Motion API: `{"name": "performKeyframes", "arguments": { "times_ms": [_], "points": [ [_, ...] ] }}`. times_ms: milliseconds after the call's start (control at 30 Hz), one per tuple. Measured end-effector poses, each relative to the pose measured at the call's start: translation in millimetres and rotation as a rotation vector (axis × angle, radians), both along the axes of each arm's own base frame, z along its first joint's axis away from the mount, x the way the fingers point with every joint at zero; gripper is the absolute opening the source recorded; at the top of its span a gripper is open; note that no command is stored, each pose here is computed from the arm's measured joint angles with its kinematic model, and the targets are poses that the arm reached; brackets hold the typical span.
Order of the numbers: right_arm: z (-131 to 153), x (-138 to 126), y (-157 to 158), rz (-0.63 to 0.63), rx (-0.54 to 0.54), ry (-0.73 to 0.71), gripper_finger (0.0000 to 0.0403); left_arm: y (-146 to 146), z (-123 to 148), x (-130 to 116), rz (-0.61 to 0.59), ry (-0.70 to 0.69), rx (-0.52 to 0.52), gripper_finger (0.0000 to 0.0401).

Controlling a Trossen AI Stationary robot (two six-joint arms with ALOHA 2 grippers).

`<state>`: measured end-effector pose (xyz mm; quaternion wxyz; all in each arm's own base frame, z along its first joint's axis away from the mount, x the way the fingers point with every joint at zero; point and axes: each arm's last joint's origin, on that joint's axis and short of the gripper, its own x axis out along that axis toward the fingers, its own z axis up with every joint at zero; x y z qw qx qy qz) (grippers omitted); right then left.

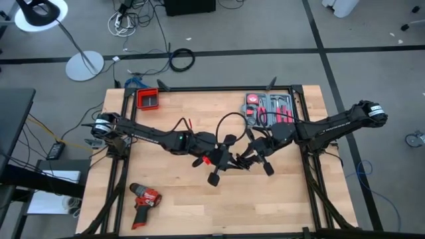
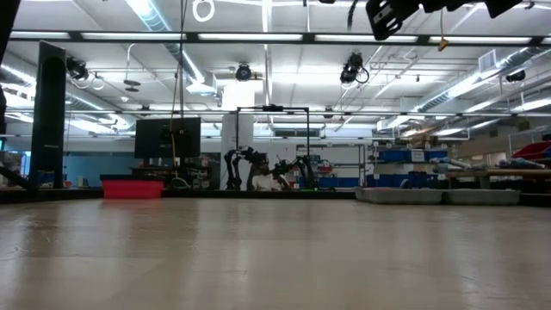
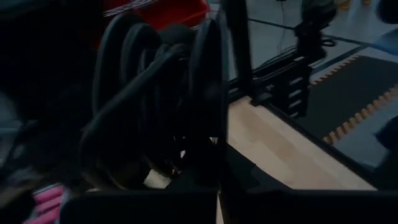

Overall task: Coil cords
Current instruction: Coil the black wire onto the black spool

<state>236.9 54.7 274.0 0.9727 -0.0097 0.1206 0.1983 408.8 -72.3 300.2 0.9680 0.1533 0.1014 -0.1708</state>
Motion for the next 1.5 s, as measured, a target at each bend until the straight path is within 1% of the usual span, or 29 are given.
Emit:
{"name": "performKeyframes", "arguments": {
  "times_ms": [67,167,300,467,767,933,1067,1233,1333,1433,1500],
  "points": [
    [-1,0,0,0.002,0.000,0.002,0.0044,2,0,0,0.022,-0.004,0.005,0.0000],
    [-9,-2,0,-0.002,0.016,-0.017,0.0042,2,1,1,0.032,-0.014,0.008,0.0000],
    [-22,-5,-1,-0.013,0.040,-0.075,0.0041,1,2,1,0.027,-0.023,0.006,0.0000],
    [-24,-6,-2,-0.025,0.047,-0.120,0.0040,1,3,1,0.021,-0.031,0.003,0.0000],
    [-29,-7,-3,-0.058,0.020,-0.072,0.0039,0,3,1,0.016,-0.032,-0.001,0.0000],
    [-36,-9,-5,-0.128,-0.058,-0.015,0.0037,-4,4,0,0.006,-0.038,-0.004,0.0000],
    [-38,-10,-4,-0.151,-0.087,-0.009,0.0036,-8,3,0,-0.004,-0.036,-0.009,0.0000],
    [-55,-16,-4,-0.172,-0.092,-0.019,0.0036,-15,4,-2,-0.021,-0.039,-0.039,0.0000],
    [-66,-23,-5,-0.176,-0.051,-0.093,0.0036,-23,6,-3,-0.035,-0.057,-0.064,0.0000],
    [-71,-33,-3,-0.160,-0.022,-0.224,0.0036,-32,11,-4,-0.056,-0.102,-0.080,0.0000],
    [-72,-38,-3,-0.152,-0.025,-0.310,0.0036,-37,14,-5,-0.069,-0.131,-0.090,0.0000]
  ]
}}
